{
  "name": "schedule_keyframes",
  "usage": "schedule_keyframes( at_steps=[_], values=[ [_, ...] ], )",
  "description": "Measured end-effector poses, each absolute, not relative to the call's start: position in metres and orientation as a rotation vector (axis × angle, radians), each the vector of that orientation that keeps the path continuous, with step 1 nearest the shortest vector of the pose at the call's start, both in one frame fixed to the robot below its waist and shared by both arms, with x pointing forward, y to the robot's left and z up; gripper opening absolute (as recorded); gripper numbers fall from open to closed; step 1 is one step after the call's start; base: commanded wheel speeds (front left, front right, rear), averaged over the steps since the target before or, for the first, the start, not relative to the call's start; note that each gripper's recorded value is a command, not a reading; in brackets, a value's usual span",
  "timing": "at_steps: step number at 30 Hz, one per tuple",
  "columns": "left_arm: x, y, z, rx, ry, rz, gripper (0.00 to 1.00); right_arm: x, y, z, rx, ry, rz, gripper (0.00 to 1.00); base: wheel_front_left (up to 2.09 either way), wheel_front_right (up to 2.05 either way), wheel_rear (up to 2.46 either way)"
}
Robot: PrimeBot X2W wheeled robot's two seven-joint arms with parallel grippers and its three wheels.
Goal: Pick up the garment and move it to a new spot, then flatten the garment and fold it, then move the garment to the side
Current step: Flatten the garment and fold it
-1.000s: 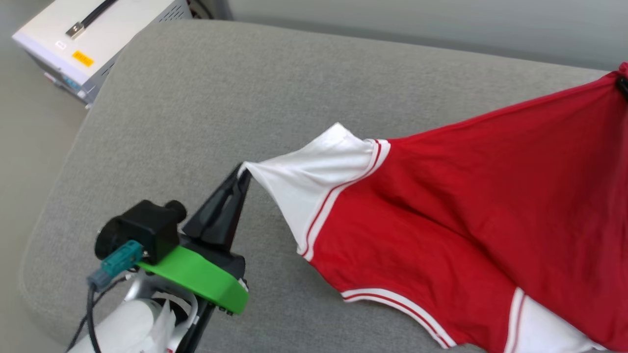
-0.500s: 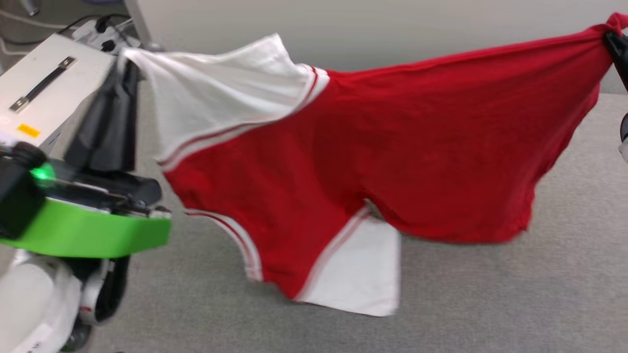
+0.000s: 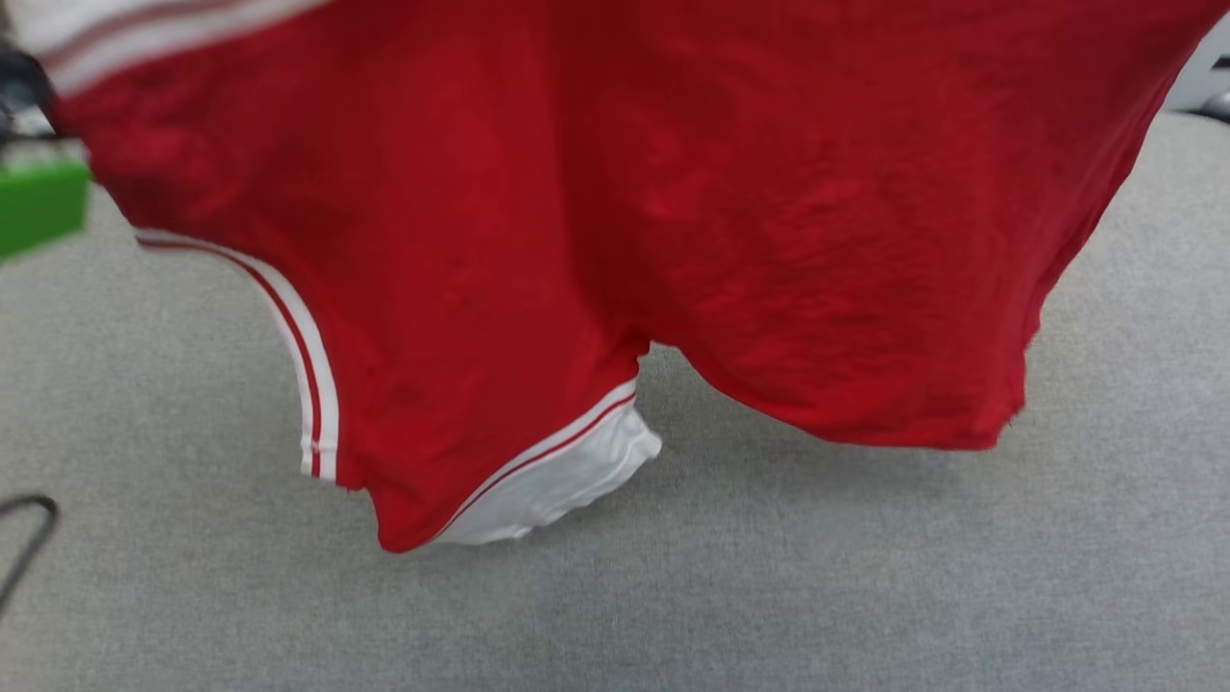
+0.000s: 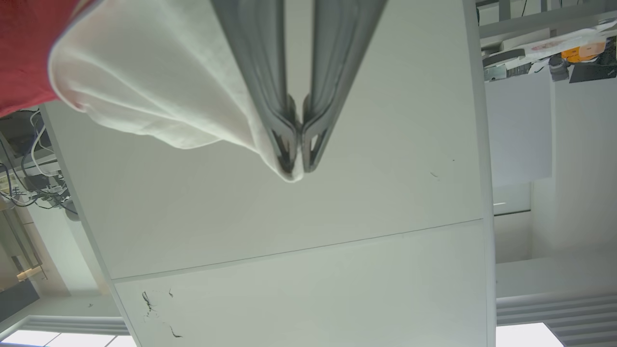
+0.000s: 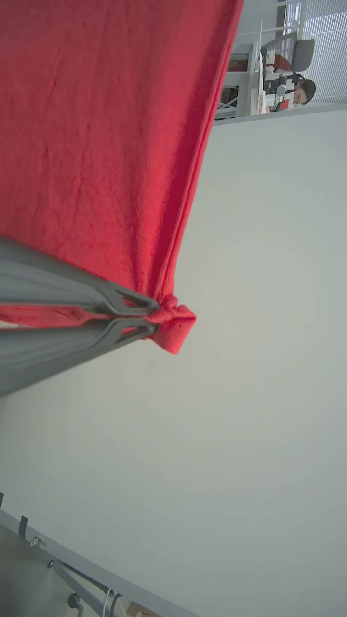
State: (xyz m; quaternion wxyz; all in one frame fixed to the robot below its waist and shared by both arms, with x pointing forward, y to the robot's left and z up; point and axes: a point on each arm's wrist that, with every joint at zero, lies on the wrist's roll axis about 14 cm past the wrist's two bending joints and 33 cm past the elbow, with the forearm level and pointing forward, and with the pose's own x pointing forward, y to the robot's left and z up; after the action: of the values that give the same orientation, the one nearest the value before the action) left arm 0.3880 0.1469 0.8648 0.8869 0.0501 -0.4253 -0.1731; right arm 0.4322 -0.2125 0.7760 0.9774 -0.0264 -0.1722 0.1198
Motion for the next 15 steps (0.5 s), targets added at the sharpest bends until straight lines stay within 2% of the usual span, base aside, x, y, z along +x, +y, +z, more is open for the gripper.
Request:
schedule_keyframes(
  at_steps=[7, 15],
  values=[
    [0.451, 0.151, 0.874, 0.227, -0.830, -0.371, 0.00, 0.482, -0.219, 0.772, -0.057, -0.334, 0.217, 0.00, 0.00, 0.00, 0.00],
    [0.533, 0.154, 0.872, 0.330, -0.783, -0.365, 0.00, 0.557, -0.231, 0.766, -0.119, -0.328, 0.172, 0.00, 0.00, 0.00, 0.00]
  ],
)
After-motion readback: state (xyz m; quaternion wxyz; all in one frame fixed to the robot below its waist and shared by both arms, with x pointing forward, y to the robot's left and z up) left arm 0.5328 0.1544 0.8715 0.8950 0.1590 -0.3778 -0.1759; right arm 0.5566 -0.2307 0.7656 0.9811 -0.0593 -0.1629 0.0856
